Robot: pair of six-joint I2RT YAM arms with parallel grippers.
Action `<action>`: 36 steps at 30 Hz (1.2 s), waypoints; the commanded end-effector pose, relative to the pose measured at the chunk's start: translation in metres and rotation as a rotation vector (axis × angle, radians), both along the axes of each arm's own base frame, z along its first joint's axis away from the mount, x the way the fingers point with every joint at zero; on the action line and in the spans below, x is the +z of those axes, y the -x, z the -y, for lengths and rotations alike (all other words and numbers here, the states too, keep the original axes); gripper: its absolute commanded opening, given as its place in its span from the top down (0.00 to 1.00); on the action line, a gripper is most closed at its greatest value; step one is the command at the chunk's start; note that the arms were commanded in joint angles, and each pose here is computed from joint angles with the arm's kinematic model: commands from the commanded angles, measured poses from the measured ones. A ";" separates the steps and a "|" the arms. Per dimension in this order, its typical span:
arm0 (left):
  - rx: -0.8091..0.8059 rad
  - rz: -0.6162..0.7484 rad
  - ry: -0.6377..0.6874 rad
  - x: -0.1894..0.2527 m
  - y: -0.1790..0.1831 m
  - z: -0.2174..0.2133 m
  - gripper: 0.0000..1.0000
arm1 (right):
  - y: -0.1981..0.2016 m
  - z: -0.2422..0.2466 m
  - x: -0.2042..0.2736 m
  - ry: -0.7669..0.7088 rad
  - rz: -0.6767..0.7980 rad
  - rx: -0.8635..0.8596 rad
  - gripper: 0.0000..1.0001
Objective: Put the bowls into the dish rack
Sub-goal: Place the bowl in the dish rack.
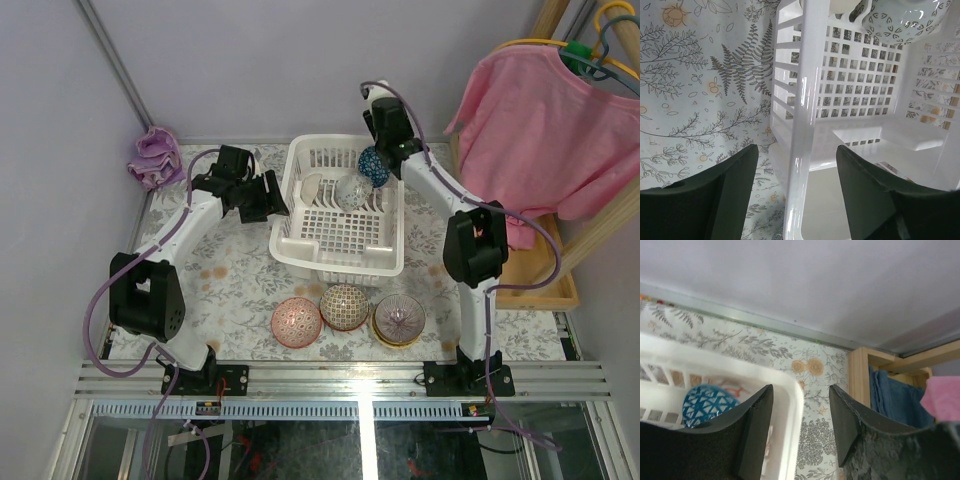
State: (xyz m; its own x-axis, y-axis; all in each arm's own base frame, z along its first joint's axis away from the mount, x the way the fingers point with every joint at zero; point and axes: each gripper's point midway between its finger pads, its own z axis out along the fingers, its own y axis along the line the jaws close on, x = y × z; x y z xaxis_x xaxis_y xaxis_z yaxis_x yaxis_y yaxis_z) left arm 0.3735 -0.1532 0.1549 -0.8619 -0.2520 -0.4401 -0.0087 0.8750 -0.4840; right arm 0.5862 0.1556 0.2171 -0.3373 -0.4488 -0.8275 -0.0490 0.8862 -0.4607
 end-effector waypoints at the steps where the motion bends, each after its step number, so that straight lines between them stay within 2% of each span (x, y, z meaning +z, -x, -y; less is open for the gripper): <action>1: -0.011 0.045 0.005 0.007 -0.013 0.001 0.37 | -0.001 0.007 0.006 -0.074 -0.093 -0.041 0.45; 11: -0.010 0.040 0.001 0.005 -0.014 0.000 0.37 | -0.002 -0.002 -0.031 -0.075 -0.188 0.004 0.45; 21: -0.008 0.033 0.002 0.000 -0.012 0.001 0.37 | 0.005 -0.004 -0.048 -0.080 -0.211 0.031 0.47; 36: -0.003 0.034 0.006 -0.001 -0.012 0.000 0.38 | 0.025 -0.003 0.010 -0.152 -0.053 0.066 0.47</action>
State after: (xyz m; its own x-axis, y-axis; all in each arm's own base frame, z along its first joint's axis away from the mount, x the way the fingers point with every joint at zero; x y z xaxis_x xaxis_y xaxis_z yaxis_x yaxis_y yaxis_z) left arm 0.3750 -0.1535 0.1499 -0.8666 -0.2507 -0.4314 -0.0139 0.8764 -0.4813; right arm 0.5621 0.1476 0.1646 -0.4899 -0.3988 -0.7752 -0.1524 0.9147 -0.3743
